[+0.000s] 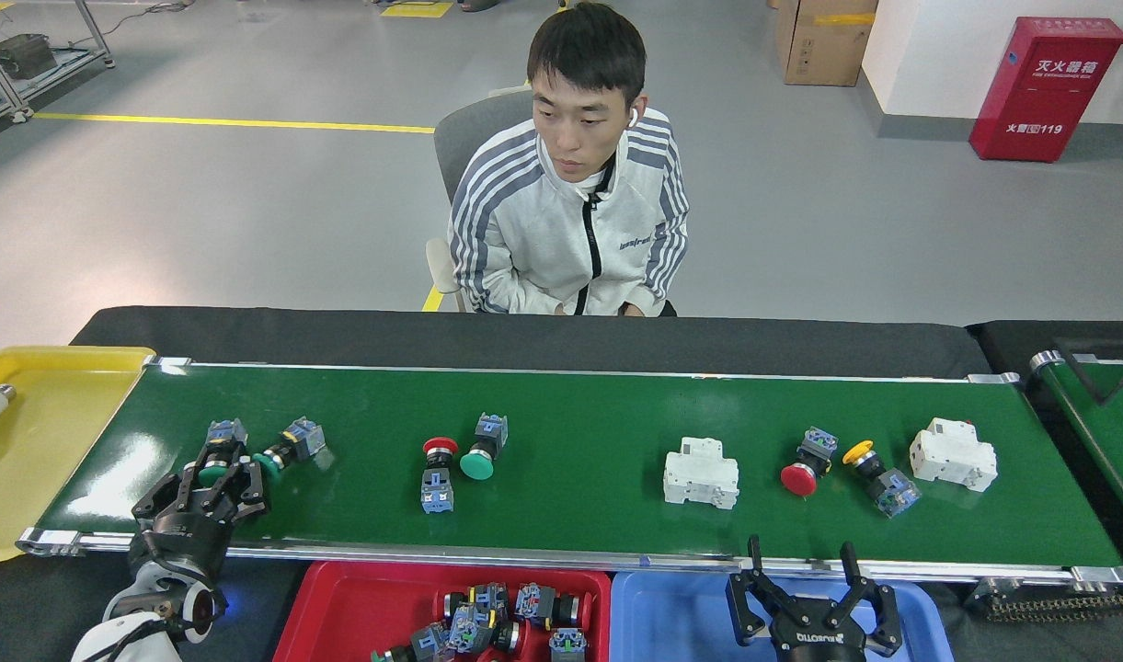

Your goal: Pick switch part from conveyor to tray

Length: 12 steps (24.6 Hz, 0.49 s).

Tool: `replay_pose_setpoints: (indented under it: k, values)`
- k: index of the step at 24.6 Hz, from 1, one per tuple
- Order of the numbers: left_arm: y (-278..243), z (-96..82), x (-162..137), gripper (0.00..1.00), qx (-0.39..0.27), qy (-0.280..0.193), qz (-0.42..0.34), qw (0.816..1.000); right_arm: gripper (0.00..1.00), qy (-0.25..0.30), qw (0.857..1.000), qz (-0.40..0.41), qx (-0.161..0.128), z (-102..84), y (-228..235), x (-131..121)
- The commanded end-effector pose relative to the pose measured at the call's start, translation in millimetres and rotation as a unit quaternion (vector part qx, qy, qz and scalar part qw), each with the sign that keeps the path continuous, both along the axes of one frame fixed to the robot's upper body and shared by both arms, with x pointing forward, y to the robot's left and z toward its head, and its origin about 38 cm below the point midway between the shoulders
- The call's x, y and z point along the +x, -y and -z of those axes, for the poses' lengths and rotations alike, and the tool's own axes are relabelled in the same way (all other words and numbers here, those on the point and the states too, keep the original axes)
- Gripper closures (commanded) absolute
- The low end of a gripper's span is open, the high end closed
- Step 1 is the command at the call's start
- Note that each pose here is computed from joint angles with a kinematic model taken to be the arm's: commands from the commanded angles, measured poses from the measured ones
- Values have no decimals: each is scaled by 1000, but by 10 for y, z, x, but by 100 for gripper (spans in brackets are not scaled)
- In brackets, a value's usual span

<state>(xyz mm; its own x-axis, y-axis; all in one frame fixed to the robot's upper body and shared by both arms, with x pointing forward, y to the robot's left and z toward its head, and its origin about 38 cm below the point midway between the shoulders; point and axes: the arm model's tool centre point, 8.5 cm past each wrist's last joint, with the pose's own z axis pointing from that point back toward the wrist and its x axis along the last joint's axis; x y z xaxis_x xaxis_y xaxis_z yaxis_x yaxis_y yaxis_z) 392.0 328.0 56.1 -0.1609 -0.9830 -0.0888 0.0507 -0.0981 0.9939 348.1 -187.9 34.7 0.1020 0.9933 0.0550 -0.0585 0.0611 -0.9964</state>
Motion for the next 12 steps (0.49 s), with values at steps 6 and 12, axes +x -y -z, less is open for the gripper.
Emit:
replay_pose_setpoints:
  k: [6, 12]
  values:
    - [1109, -34, -984, 42, -18, -3, 270, 963, 1, -15, 1000, -10, 2, -74, -129, 404]
    - [1243, 4, -993, 0, -30, -9, 252, 967, 24, -27, 1000, -14, 3, -61, -167, 560]
